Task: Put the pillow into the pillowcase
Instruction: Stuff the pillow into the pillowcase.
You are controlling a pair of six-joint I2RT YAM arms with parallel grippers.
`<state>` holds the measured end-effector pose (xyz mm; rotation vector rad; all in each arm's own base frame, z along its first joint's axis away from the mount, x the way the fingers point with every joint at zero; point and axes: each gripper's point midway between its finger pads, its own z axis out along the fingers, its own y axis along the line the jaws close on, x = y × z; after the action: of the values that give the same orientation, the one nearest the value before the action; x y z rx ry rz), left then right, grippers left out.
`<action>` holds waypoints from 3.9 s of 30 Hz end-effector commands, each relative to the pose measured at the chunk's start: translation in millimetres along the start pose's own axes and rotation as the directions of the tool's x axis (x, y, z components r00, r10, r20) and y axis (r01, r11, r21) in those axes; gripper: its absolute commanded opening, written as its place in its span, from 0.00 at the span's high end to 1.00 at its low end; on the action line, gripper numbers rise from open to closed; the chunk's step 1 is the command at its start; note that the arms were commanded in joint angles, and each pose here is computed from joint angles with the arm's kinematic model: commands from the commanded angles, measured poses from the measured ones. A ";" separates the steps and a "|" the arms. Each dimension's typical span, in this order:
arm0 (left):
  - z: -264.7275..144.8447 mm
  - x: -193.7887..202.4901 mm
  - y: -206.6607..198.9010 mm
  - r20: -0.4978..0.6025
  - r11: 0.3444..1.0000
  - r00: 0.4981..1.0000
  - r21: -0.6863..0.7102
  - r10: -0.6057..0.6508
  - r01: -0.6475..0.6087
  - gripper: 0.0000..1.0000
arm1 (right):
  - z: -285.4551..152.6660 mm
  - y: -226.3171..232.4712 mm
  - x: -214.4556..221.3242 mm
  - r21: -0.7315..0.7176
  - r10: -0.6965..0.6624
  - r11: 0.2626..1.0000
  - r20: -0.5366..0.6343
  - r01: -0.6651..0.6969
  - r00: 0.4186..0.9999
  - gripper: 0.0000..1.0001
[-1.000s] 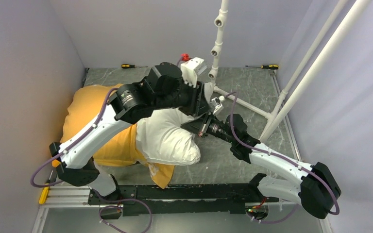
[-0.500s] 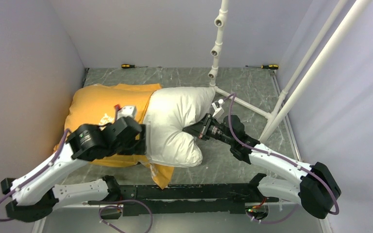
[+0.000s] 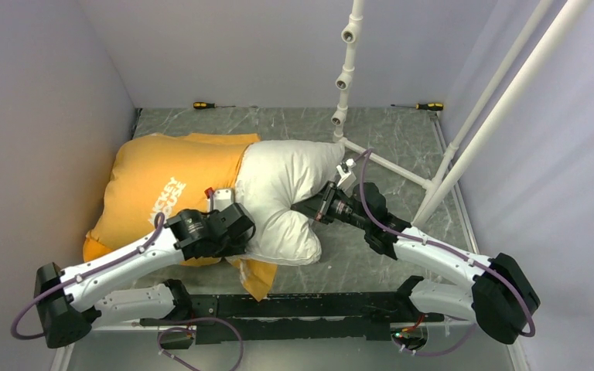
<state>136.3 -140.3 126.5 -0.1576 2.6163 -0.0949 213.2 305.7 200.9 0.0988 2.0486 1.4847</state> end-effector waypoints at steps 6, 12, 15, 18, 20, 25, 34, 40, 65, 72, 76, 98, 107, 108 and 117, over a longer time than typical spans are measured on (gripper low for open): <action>-9.2 -60.5 -35.6 0.164 0.994 0.983 0.084 -0.081 0.068 1.00 | 5.1 18.1 1.7 -0.090 -0.006 0.996 -0.018 0.005 1.000 1.00; -63.8 -55.4 -85.8 0.074 0.914 0.991 0.383 0.110 -0.130 1.00 | 6.0 30.3 4.6 -0.173 0.013 0.985 -0.034 -0.019 0.999 1.00; -91.5 -50.3 -96.2 0.051 0.858 0.984 0.482 0.172 -0.175 1.00 | 7.6 37.2 4.2 -0.206 0.015 0.978 -0.038 -0.023 0.999 1.00; -120.0 -48.5 -107.9 0.068 0.777 0.976 0.595 0.208 -0.207 1.00 | 13.2 39.7 5.9 -0.214 0.021 0.976 -0.038 -0.029 0.999 1.00; -139.7 -49.0 -116.3 0.085 0.714 0.972 0.665 0.219 -0.219 1.00 | 19.7 38.4 9.4 -0.209 0.035 0.977 -0.036 -0.042 0.999 1.00; -188.1 -47.2 -143.8 0.164 0.482 0.955 0.834 0.248 -0.268 0.95 | 45.8 32.9 21.5 -0.157 0.059 0.986 -0.002 -0.059 0.998 1.00; -111.8 -47.8 -108.4 0.067 0.785 0.983 0.593 0.173 -0.179 1.00 | 36.5 20.7 -3.6 0.169 -0.134 0.978 0.079 0.119 0.988 0.61; -71.6 -46.3 -68.5 0.027 0.932 0.993 0.341 0.118 -0.120 0.95 | -45.7 -6.5 -36.8 0.446 -0.277 0.855 -0.039 0.265 0.960 0.08; -111.0 -56.9 -79.7 0.127 0.842 0.980 0.502 0.154 -0.198 1.00 | -23.1 29.8 20.9 -0.046 0.014 0.999 -0.296 -0.029 0.955 1.00; -158.6 -73.4 -152.4 0.200 0.609 0.952 0.734 0.231 -0.301 1.00 | -17.2 51.5 48.4 -0.208 -0.007 0.976 -0.322 -0.063 0.947 1.00; -178.9 -68.9 -203.3 0.239 0.458 0.916 0.808 0.322 -0.371 1.00 | -3.3 78.7 73.2 -0.352 -0.060 0.934 -0.340 -0.068 0.938 1.00; -255.8 -25.2 -261.6 0.411 0.202 0.846 0.846 0.341 -0.492 0.97 | 50.6 115.8 132.7 -0.575 -0.066 0.788 -0.435 -0.220 0.898 1.00; -204.3 -115.3 -117.5 0.472 0.822 0.857 0.390 0.208 -0.414 0.22 | 39.2 46.1 145.7 -0.272 -0.041 0.958 -0.435 -0.088 0.899 0.80; -201.8 -123.0 -99.8 0.489 0.857 0.849 0.333 0.199 -0.392 0.18 | 37.2 41.1 145.5 -0.240 -0.047 0.969 -0.436 -0.066 0.899 0.74; -142.2 -169.8 -10.8 0.347 0.973 0.912 -0.003 0.219 -0.232 0.11 | 7.4 24.5 104.9 0.037 -0.182 0.977 -0.352 0.208 0.918 0.01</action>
<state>193.2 -156.1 358.4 0.1713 2.1576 -0.2508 101.8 388.1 188.1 -0.3707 2.2229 1.7323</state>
